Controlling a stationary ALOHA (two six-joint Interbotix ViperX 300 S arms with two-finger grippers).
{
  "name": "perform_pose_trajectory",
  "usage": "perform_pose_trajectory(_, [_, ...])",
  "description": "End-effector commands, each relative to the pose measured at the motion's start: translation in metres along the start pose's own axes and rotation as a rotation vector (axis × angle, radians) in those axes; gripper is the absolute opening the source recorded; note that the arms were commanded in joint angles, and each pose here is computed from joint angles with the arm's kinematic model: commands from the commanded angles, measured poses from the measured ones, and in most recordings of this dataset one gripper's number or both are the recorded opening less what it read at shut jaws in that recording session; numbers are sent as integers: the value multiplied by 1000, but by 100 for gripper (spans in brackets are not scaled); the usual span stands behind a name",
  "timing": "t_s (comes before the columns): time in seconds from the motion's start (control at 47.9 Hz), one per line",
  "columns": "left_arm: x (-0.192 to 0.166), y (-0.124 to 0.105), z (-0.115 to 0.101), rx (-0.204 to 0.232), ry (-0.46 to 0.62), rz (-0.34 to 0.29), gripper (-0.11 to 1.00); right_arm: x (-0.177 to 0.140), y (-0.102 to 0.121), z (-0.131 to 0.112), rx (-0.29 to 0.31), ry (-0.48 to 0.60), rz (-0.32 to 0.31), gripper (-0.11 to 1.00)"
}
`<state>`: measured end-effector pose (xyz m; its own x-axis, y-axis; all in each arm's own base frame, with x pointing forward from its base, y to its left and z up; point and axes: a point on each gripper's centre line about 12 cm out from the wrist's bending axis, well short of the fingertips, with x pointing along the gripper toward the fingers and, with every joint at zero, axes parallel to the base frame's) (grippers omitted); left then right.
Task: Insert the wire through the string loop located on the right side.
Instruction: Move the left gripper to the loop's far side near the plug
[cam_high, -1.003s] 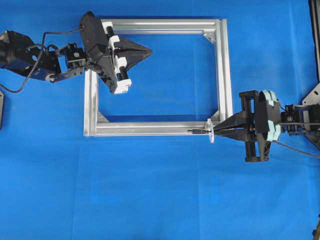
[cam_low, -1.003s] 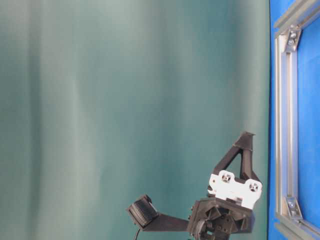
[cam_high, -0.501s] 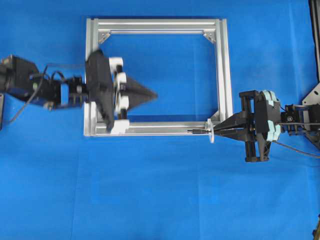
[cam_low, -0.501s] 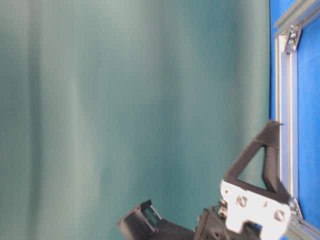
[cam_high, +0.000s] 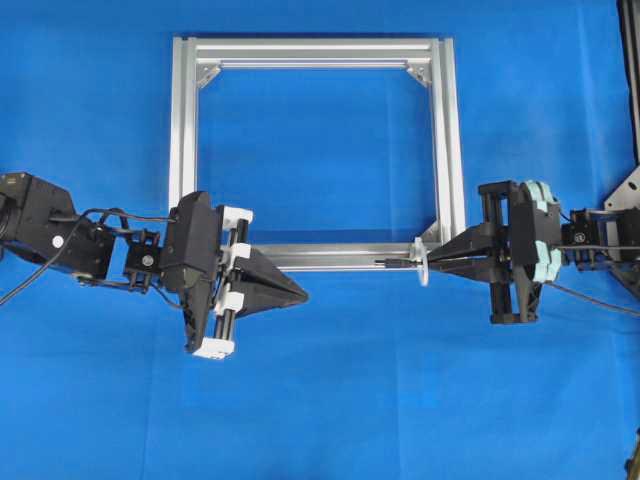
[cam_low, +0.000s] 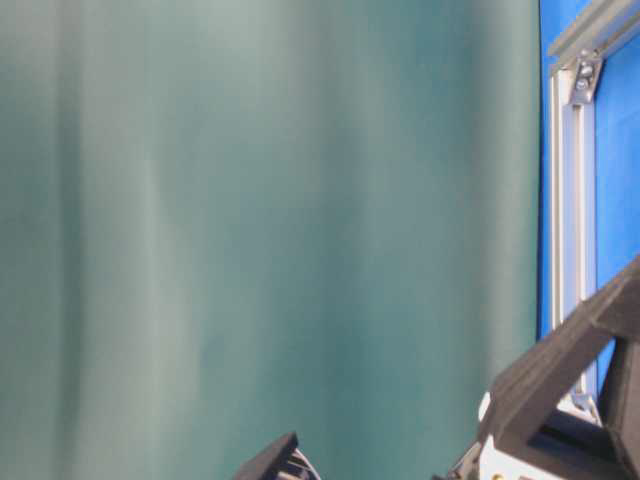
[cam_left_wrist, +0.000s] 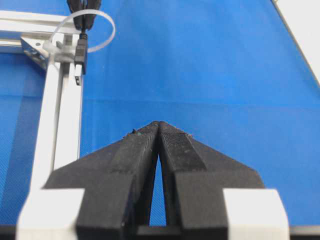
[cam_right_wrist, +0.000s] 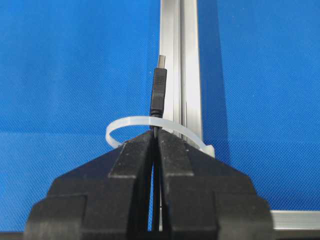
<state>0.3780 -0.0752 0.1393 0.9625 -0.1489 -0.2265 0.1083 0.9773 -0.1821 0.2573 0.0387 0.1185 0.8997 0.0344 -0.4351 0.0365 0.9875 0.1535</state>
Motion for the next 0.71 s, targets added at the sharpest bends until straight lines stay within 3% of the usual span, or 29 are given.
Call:
perform_pose_trajectory(0.0, [6, 0, 17, -4, -40, -1, 0, 2, 2, 8, 4, -31, 4, -3])
perform_pose_trajectory(0.522, [77, 23, 66, -20, -19, 65, 0, 2, 3, 10, 4, -34, 6, -3])
perform_pose_trajectory(0.69, [89, 26, 71, -23, -17, 72, 0, 2, 2, 9, 5, -31, 4, -3])
